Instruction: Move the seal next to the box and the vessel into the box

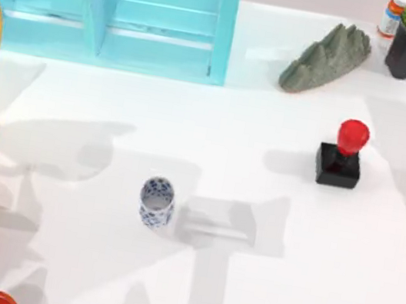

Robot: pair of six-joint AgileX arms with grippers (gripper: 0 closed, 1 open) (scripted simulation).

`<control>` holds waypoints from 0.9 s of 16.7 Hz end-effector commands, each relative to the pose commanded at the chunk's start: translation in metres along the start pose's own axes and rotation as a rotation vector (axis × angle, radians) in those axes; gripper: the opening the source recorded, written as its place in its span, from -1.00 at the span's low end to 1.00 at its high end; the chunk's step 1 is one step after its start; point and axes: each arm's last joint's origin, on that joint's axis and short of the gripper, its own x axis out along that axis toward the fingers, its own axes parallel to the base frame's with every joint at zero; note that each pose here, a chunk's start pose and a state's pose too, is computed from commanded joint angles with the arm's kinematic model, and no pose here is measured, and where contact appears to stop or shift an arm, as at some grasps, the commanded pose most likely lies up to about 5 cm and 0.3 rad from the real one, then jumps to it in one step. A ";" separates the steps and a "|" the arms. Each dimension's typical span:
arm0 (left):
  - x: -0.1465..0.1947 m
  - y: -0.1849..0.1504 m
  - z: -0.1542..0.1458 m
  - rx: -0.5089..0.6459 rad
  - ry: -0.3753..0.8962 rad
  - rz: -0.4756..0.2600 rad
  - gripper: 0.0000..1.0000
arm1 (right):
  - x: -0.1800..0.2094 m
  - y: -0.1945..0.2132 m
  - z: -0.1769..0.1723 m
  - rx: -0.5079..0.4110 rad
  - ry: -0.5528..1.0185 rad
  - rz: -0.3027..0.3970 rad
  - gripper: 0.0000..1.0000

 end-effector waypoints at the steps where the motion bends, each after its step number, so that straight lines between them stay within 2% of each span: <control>1: 0.000 0.000 0.000 0.000 0.000 0.000 1.00 | 0.013 0.009 0.014 -0.001 0.062 -0.007 1.00; 5: 0.000 0.000 0.000 0.000 0.000 0.000 1.00 | 0.071 0.046 0.051 -0.014 0.279 -0.044 1.00; 9: 0.000 0.000 0.000 0.000 0.000 0.000 1.00 | 0.122 0.074 0.061 -0.030 0.424 -0.080 1.00; 12: 0.000 0.000 0.000 0.000 0.000 0.000 1.00 | 0.140 0.083 0.062 -0.036 0.467 -0.092 1.00; 15: 0.000 0.000 0.000 0.000 0.000 0.000 1.00 | 0.141 0.084 0.062 -0.036 0.471 -0.093 1.00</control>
